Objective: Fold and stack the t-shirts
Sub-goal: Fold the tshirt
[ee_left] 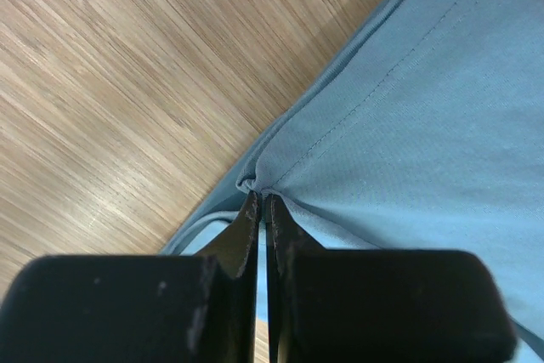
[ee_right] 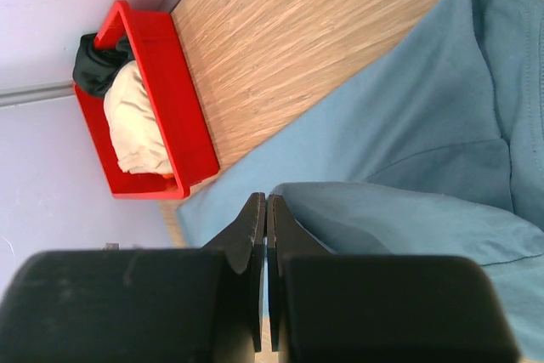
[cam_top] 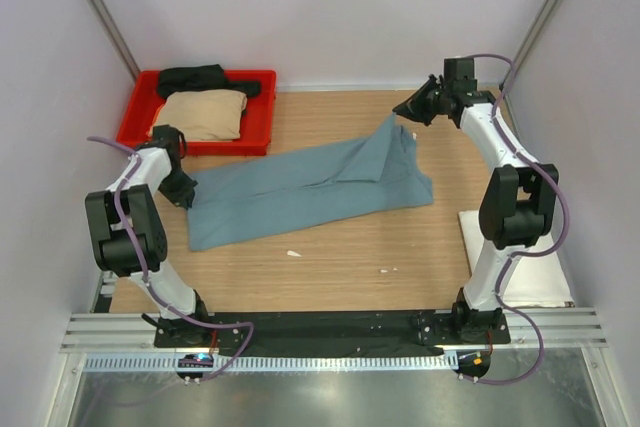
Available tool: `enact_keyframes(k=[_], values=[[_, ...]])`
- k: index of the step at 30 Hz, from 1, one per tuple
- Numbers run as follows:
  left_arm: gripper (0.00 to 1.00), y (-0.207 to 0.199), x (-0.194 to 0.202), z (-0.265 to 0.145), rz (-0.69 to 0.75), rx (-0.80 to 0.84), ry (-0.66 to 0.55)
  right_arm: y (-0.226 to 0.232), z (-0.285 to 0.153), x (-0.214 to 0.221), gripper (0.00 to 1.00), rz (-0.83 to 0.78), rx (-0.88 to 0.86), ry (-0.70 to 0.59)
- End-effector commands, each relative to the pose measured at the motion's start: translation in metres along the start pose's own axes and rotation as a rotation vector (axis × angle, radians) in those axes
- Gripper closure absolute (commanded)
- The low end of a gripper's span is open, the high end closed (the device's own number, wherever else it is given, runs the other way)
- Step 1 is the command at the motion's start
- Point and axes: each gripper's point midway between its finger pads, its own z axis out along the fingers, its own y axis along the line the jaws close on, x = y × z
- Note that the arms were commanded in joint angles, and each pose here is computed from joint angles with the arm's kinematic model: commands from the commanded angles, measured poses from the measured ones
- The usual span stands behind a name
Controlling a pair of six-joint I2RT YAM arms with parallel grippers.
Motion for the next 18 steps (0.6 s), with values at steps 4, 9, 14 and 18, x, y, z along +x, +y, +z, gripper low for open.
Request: enact_keyframes(k=[4,9,14,18], values=[[1.00,0.008,-0.008,0.003,0.013,-0.059,-0.033,0.015,0.007,-0.017,0.99,-0.005,-0.032,-0.045],[1.00,0.005,-0.009,0.005,0.016,-0.059,-0.027,0.011,0.017,-0.020,0.99,-0.003,-0.022,-0.040],[1.00,0.004,-0.010,0.010,0.023,-0.066,-0.021,0.005,0.026,-0.021,0.99,-0.004,-0.005,-0.032],[1.00,0.005,-0.011,0.013,0.030,-0.082,-0.021,0.005,0.030,-0.022,0.99,-0.003,-0.005,-0.032]])
